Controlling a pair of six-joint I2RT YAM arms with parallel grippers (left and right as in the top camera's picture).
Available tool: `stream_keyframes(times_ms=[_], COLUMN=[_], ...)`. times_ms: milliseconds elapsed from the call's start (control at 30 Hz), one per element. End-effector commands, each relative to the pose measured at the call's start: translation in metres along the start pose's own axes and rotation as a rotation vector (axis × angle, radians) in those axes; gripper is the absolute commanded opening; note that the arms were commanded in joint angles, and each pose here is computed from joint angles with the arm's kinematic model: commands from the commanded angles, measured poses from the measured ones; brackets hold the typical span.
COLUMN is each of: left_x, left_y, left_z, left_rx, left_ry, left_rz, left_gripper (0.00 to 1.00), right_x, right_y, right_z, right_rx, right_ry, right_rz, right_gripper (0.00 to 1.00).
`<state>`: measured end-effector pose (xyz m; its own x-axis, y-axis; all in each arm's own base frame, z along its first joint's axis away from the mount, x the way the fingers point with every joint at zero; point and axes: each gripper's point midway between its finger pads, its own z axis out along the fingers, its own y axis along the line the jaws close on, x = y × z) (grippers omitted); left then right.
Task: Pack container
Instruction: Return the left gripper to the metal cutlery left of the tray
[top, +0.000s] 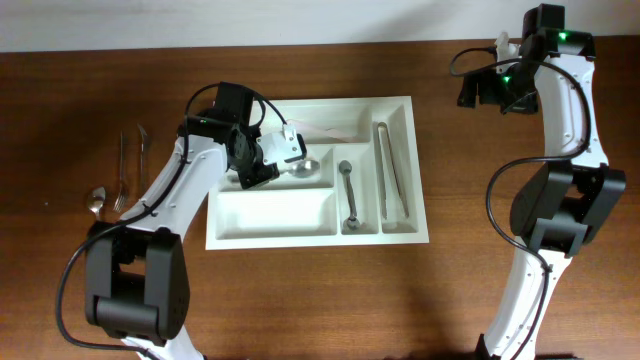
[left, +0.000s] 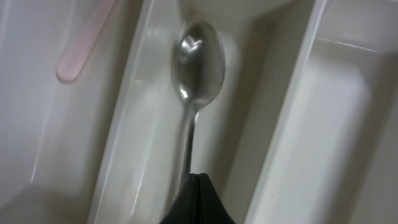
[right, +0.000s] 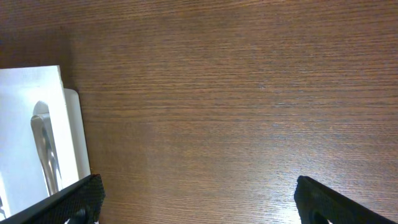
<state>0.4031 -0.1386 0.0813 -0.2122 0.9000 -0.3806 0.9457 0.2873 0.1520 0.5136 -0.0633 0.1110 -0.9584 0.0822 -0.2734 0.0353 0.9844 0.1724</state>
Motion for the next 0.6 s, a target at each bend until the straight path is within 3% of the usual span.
stream_keyframes(times_ms=[0, 100, 167, 200, 267, 367, 500, 567], left_x=[-0.003, -0.004, -0.012, -0.017, -0.026, -0.017, 0.021, 0.048], left_y=[0.002, 0.004, 0.014, 0.021, 0.043, 0.093, 0.126, 0.131], left_z=[0.000, -0.002, -0.011, -0.019, -0.041, -0.090, -0.130, -0.139], left_rx=[-0.005, -0.012, -0.043, -0.068, -0.137, -0.311, -0.445, -0.473], left_ry=[-0.005, -0.008, -0.027, -0.041, -0.076, -0.099, -0.073, -0.032], left_rz=[0.019, 0.013, -0.043, -0.075, -0.180, -0.462, -0.670, -0.743], left_gripper=[0.02, 0.03, 0.19, 0.33, 0.75, 0.75, 0.86, 0.86], right_x=[-0.012, -0.012, -0.012, -0.012, -0.012, -0.012, -0.012, -0.012], right_y=[0.002, 0.002, 0.002, 0.002, 0.002, 0.002, 0.002, 0.002], right_z=[-0.030, -0.030, -0.030, -0.030, -0.030, -0.030, -0.030, -0.030], right_rx=[0.007, 0.007, 0.007, 0.007, 0.007, 0.007, 0.007, 0.007], right_ry=[-0.073, -0.072, -0.072, -0.073, -0.073, -0.072, -0.073, -0.072], right_rz=[-0.002, -0.001, -0.001, -0.002, -0.002, -0.002, -0.002, -0.001], right_gripper=[0.99, 0.99, 0.99, 0.99, 0.99, 0.99, 0.99, 0.99])
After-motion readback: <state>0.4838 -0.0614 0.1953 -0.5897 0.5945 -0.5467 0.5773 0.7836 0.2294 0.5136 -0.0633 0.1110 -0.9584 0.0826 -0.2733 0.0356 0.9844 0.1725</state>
